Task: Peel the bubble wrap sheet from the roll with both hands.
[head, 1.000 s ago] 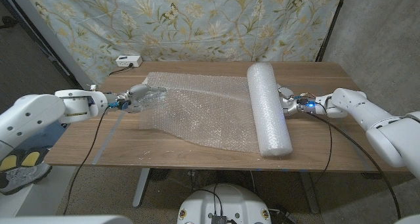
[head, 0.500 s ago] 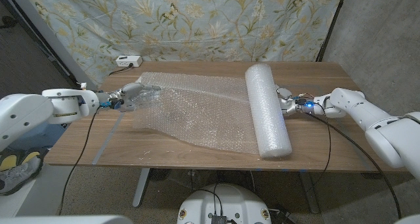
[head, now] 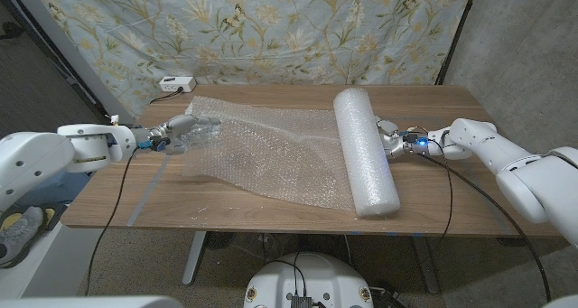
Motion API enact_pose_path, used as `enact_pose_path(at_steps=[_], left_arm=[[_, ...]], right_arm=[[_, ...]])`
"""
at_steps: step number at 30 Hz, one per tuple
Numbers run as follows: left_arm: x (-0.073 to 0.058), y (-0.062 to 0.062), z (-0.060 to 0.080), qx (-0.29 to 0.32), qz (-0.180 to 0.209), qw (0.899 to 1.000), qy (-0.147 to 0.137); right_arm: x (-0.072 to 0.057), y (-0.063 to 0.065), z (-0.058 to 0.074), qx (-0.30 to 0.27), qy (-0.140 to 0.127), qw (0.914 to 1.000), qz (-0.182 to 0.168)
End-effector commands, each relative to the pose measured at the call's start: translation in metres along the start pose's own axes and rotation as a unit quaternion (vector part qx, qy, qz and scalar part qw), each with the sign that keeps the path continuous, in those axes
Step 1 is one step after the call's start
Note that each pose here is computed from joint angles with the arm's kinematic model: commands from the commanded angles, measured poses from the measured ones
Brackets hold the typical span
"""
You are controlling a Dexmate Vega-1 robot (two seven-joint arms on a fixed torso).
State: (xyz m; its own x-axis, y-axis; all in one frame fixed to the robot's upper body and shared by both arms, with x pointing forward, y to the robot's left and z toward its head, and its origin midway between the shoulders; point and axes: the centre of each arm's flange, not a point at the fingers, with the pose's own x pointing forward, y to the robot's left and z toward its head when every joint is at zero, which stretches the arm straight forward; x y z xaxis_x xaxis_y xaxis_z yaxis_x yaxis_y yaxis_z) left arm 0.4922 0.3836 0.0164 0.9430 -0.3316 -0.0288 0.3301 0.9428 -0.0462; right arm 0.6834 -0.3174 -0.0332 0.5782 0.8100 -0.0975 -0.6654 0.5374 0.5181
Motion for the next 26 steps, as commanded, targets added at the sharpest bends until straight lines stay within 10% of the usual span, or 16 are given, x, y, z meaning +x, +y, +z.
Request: enact_pose_path(at_steps=[1,26], left_arm=[[-0.012,0.010,0.003,0.005,0.010,1.000,0.000],[-0.009,-0.007,0.001,0.012,0.005,1.000,-0.004]], right_arm=[[0.008,0.002,0.000,-0.005,0.002,1.0000,0.003],[0.008,0.000,0.003,-0.019,0.002,0.9998,0.009]])
